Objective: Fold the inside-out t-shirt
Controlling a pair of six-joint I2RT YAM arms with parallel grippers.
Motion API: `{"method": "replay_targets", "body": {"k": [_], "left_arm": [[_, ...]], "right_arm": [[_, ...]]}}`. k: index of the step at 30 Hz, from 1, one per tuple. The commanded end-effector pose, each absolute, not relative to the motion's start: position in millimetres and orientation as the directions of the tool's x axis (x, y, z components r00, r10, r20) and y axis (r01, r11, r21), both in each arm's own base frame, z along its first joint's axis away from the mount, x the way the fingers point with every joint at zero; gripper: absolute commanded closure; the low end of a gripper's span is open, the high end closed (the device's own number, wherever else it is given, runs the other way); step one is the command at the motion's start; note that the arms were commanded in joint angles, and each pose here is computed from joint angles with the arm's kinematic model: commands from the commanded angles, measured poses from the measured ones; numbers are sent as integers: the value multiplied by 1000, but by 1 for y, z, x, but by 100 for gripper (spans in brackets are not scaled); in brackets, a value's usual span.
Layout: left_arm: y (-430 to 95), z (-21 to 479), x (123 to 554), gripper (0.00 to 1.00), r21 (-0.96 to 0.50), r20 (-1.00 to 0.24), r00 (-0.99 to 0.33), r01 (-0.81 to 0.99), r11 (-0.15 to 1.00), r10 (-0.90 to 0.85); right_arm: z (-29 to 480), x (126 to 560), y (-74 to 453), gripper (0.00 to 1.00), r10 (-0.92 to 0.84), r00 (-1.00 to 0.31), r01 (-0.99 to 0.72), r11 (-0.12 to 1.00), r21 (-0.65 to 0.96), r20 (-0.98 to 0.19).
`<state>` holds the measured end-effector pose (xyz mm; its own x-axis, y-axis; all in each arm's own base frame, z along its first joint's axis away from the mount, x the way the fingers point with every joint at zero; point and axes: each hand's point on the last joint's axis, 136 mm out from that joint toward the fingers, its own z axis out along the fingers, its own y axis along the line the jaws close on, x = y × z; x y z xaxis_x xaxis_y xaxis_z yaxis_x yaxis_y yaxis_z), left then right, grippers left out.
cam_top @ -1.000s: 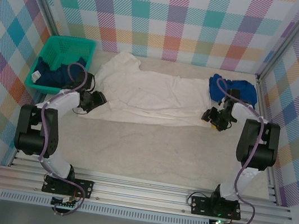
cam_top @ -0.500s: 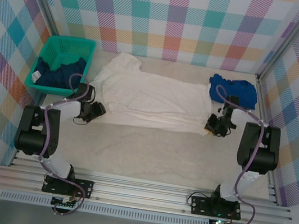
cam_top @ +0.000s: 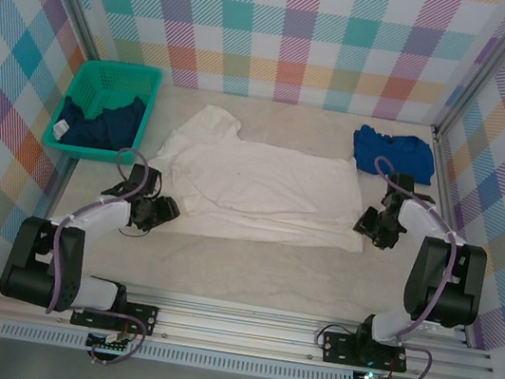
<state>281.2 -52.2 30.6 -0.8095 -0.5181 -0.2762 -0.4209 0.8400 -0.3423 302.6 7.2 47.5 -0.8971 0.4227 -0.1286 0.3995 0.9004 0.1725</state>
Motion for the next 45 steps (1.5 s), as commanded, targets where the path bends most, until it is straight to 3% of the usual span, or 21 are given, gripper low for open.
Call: {"method": "replay_targets", "body": {"k": [1,12,20,27,35,45], "left_arm": [[-51,51,292,44,-335,-315,-800,-410,848,-511],[-56,52,305,44,-339,-311,-816,-384,859,-488],[-55,48,302,44,-324,-306,-824,-382,866,-478],[-54,46,300,44,-314,-306,-826,-383,869,-474],[-36,30,294,43,-220,-319,-821,-422,879,-474],[-35,14,290,43,-200,-299,-829,-430,880,-473]], "right_arm": [[59,319,16,54,373,-911,339,920,197,-175],[37,349,26,63,362,-922,327,918,225,-136],[39,354,25,87,355,-923,318,921,226,-147],[50,356,23,99,345,-923,306,926,219,-168],[77,368,12,100,329,-916,294,940,171,-231],[69,393,11,100,335,-913,299,938,174,-233]]}}
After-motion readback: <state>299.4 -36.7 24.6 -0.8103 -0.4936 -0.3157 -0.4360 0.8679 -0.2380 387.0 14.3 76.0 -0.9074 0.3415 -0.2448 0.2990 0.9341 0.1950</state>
